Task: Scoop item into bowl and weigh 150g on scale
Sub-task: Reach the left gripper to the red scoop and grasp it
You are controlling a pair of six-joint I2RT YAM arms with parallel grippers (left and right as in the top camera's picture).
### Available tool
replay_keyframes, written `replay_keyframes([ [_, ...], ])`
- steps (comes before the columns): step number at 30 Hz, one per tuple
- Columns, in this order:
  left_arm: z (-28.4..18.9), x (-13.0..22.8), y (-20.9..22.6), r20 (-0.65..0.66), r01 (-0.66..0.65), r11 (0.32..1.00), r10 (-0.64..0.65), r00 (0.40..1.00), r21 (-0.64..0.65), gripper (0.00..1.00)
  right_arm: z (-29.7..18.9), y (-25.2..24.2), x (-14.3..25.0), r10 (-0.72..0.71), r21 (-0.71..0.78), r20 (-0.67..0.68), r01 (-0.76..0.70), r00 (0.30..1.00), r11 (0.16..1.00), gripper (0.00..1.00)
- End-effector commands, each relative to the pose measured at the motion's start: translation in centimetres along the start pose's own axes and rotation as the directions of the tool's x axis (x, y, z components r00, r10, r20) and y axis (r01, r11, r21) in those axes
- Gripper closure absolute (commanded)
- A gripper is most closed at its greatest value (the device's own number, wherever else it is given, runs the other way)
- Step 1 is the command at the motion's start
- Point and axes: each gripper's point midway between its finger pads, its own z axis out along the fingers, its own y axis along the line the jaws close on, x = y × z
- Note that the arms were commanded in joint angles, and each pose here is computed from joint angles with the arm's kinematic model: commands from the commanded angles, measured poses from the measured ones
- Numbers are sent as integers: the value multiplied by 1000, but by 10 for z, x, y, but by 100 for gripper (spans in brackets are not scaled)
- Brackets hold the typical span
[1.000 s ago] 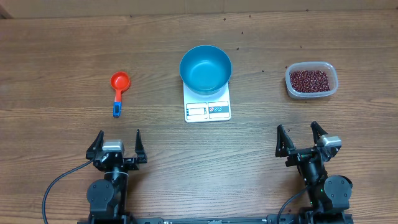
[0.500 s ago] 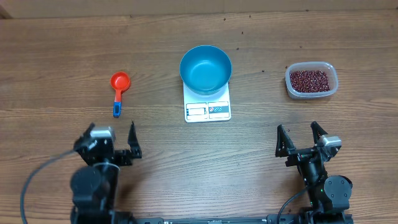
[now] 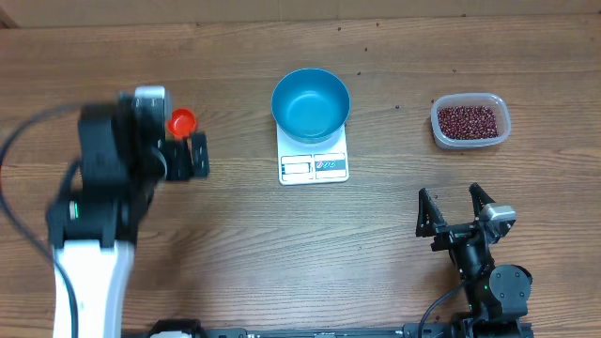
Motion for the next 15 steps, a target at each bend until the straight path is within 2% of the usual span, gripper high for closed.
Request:
replay_keyframes([
  [1,19,-24,-7,-54,-82,996,84,995,37,1,0,-1,2,6,3,3,-6,1000,1000,0],
  [4,53,-27,-6,-115,-106,993,111,987,43,0,0,-1,2,6,3,3,-6,1000,1000,0],
  [9,112,-11,2,-226,-158,986,167,960,57,1,0,-1,2,6,3,3,-6,1000,1000,0],
  [15,169,-8,41,-250,-59,998,53,967,-16,3,0,-1,2,6,3,3,-6,1000,1000,0],
])
